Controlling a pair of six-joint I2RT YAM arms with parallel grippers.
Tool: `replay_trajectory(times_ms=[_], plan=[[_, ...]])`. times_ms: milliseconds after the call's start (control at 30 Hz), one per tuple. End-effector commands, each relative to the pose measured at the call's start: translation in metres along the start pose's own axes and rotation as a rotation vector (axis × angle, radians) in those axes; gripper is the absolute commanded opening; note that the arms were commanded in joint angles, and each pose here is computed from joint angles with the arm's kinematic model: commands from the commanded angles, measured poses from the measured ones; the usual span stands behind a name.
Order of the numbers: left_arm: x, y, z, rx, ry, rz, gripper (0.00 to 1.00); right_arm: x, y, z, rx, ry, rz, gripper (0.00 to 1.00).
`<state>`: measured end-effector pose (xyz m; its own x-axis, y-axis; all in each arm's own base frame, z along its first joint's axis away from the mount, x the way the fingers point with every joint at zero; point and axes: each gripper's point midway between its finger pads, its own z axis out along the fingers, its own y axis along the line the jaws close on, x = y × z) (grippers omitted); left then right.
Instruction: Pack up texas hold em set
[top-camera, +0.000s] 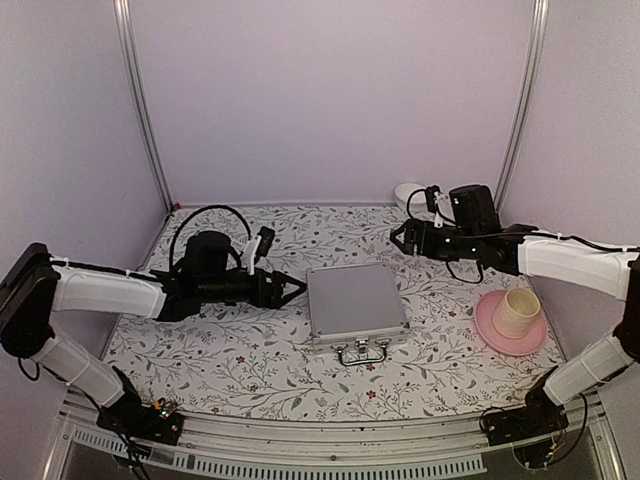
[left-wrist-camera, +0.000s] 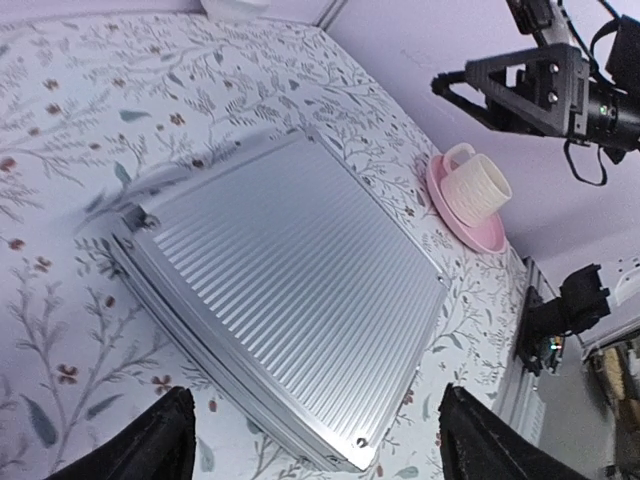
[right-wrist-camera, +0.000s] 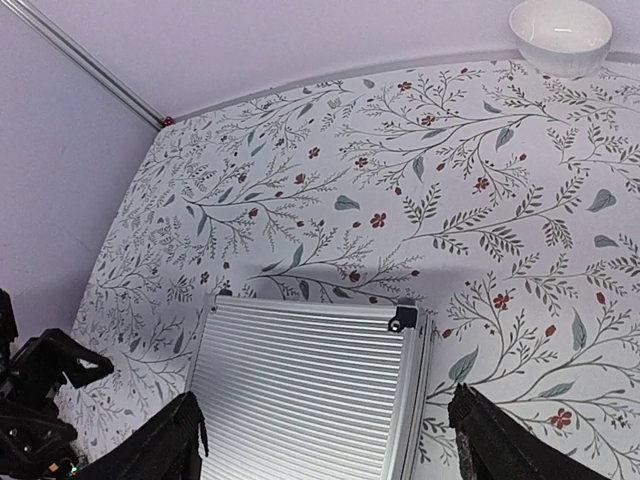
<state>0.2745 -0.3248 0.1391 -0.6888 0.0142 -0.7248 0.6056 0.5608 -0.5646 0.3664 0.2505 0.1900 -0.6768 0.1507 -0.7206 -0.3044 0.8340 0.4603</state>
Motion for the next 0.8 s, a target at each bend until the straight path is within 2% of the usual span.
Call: replay_trajectory(times_ms=[0,133,267,433,767], plan=[[-0.028,0.026,-0.028,-0.223,-0.094,0.211,0.85,0.05,0.011,-0.024,-0.062,0.137,0.091,0.85],[-0.046,0.036,-0.053,-0.28,-0.219,0.267,0.85,0.101,0.057,-0.042,-0.217,0.223,0.131,0.84],[-0.046,0.043,-0.08,-0.293,-0.331,0.294,0.87,0.142,0.078,-0.052,-0.237,0.285,0.188,0.81],[-0.038,0.06,-0.096,-0.34,-0.388,0.301,0.87,0.184,0.088,-0.038,-0.22,0.393,0.251,0.68],[-0.032,0.06,-0.113,-0.365,-0.43,0.325,0.87,0.219,0.079,-0.015,-0.096,0.476,0.298,0.65]])
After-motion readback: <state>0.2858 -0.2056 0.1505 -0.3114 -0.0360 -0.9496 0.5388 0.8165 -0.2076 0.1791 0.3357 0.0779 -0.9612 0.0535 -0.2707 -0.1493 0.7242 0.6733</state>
